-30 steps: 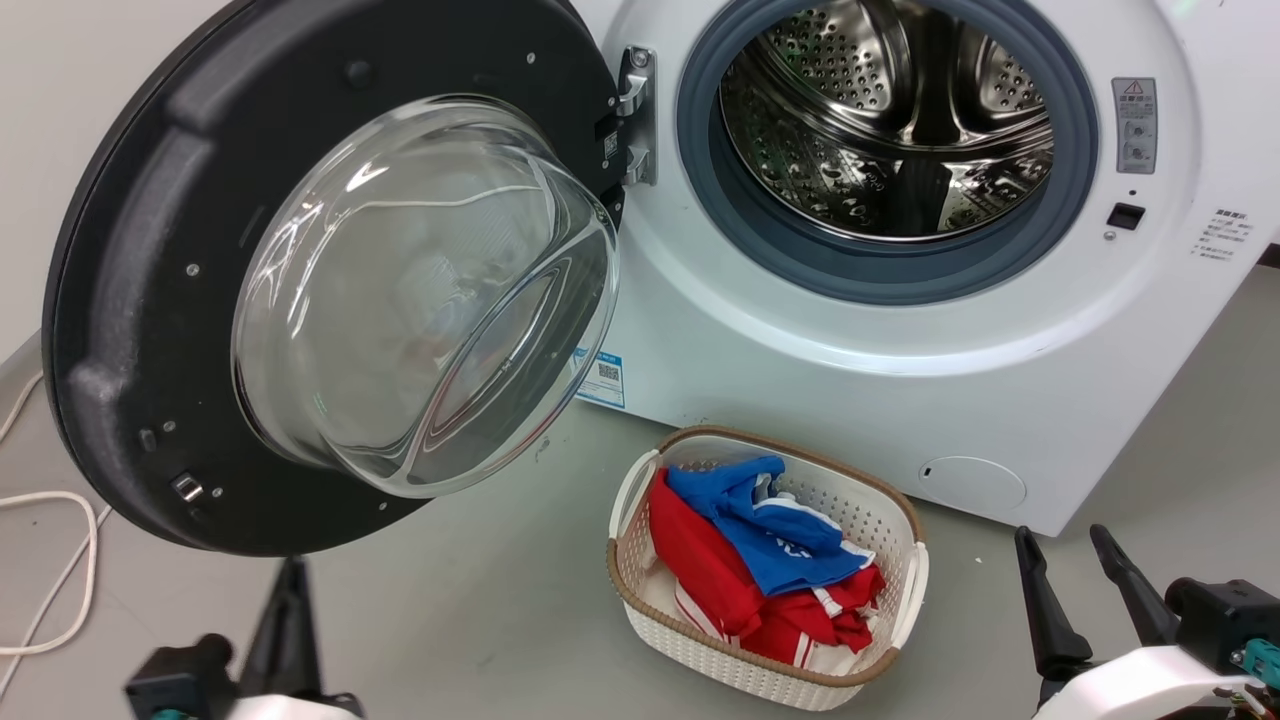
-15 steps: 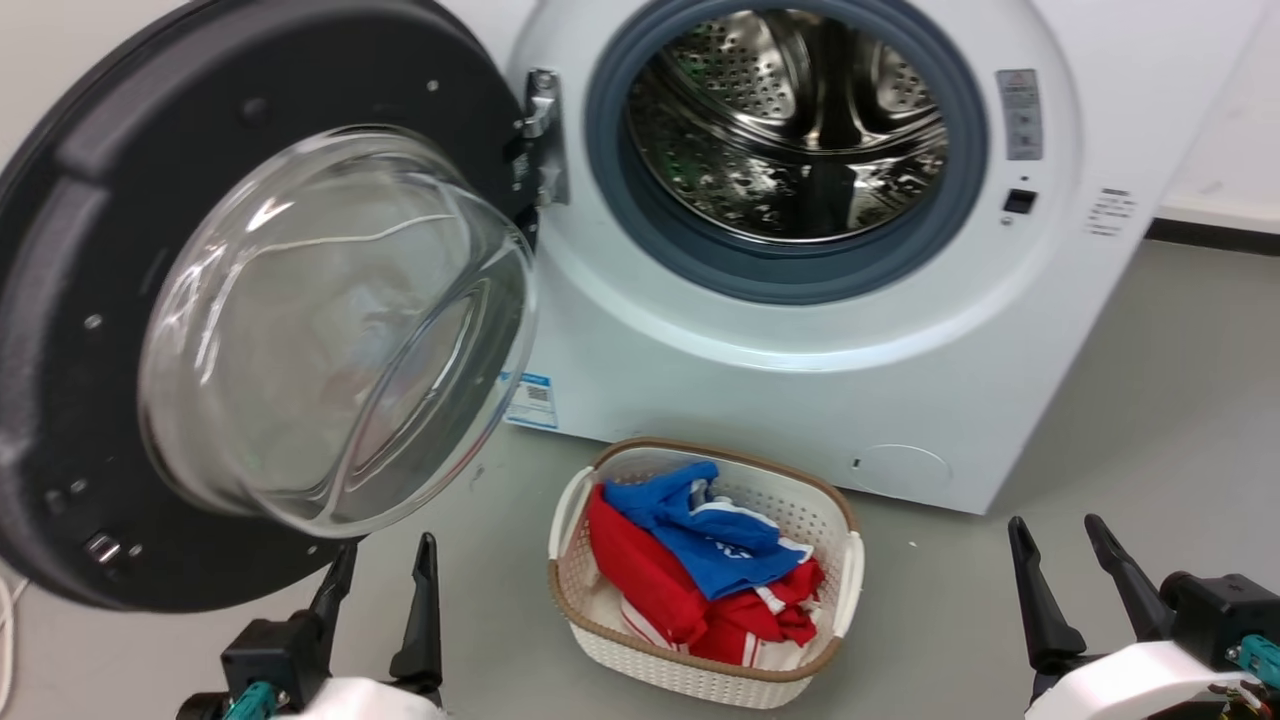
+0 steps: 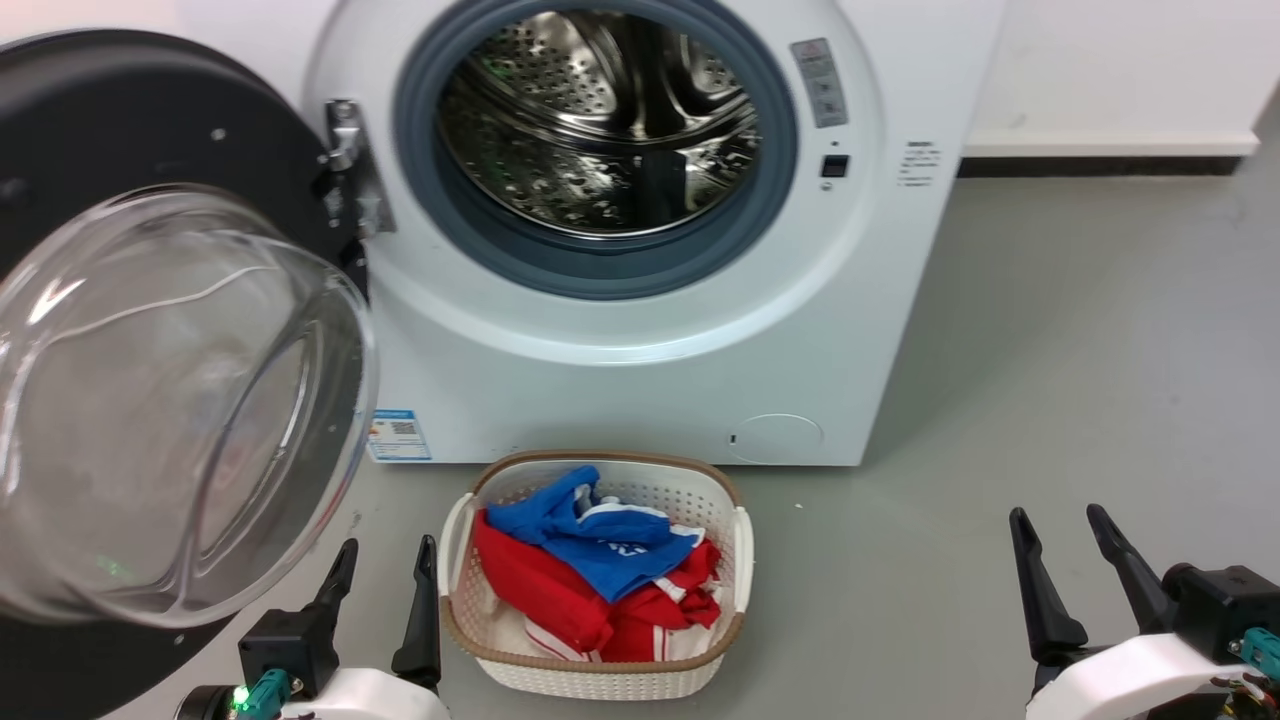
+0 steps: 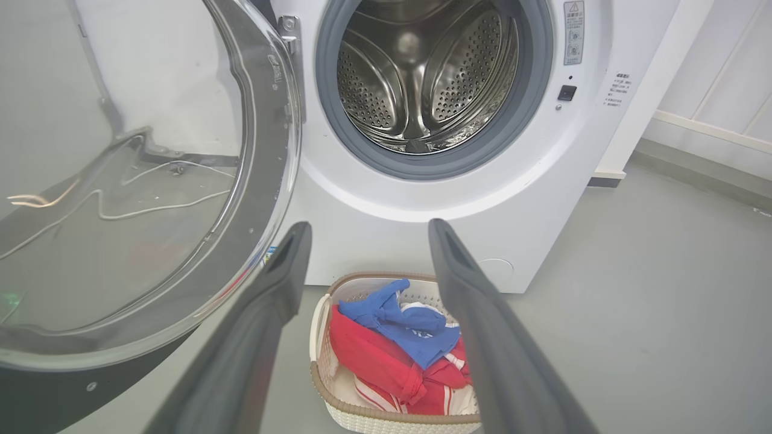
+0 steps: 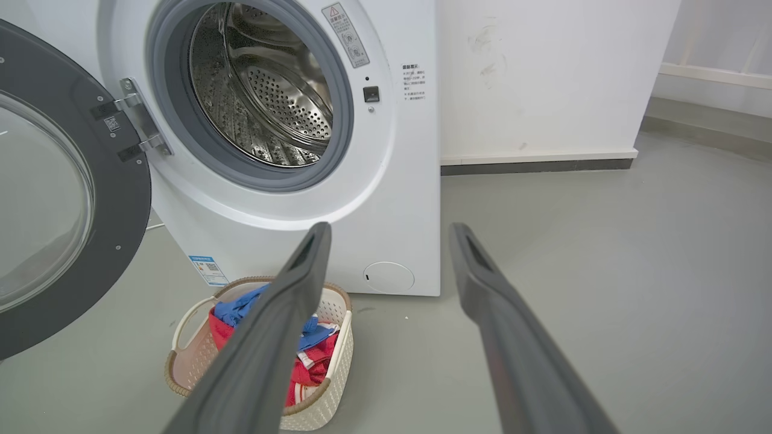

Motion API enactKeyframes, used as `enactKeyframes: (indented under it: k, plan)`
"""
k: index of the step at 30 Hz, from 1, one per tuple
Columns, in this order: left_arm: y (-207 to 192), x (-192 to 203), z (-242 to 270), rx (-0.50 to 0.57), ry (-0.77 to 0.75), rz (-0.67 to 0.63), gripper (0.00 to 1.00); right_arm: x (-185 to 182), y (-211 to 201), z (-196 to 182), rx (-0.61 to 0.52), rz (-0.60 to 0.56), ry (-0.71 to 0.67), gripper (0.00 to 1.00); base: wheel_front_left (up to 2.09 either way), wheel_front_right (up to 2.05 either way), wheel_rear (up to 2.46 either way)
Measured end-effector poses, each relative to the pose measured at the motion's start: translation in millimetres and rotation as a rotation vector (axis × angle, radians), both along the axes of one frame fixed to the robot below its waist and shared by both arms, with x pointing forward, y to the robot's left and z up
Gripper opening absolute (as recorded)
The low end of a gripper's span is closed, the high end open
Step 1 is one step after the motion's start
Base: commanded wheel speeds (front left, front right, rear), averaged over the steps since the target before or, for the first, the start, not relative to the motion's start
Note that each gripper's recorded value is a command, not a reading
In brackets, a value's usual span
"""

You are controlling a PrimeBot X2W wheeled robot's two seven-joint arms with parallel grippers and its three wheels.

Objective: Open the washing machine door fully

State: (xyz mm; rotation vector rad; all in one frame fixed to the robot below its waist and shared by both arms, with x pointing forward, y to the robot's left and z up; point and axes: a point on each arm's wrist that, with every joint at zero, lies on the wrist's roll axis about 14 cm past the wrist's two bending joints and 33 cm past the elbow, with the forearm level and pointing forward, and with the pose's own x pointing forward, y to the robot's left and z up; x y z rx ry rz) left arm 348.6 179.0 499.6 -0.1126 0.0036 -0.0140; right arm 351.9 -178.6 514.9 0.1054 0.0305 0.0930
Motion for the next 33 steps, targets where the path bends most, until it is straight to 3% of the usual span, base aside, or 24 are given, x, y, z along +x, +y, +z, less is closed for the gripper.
enactKeyframes:
  k: [8, 31, 32, 33]
  plan:
    - [-16, 16, -4, 0.023, 0.006, -0.048, 1.0, -9, -21, -6, 0.002, -0.056, 0.013, 1.0, 0.0, 0.0, 0.0]
    - [-16, 23, 6, 0.038, -0.032, -0.051, 1.0, -5, -23, -4, -0.031, -0.049, 0.001, 1.0, 0.0, 0.0, 0.0]
    - [-17, 22, 3, 0.036, -0.024, -0.051, 0.0, -6, -23, -7, -0.03, -0.049, 0.01, 0.0, 0.0, 0.0, 0.0]
    - [-17, 20, -2, 0.034, -0.01, -0.051, 0.0, -7, -23, -11, -0.027, -0.05, 0.025, 0.0, 0.0, 0.0, 0.0]
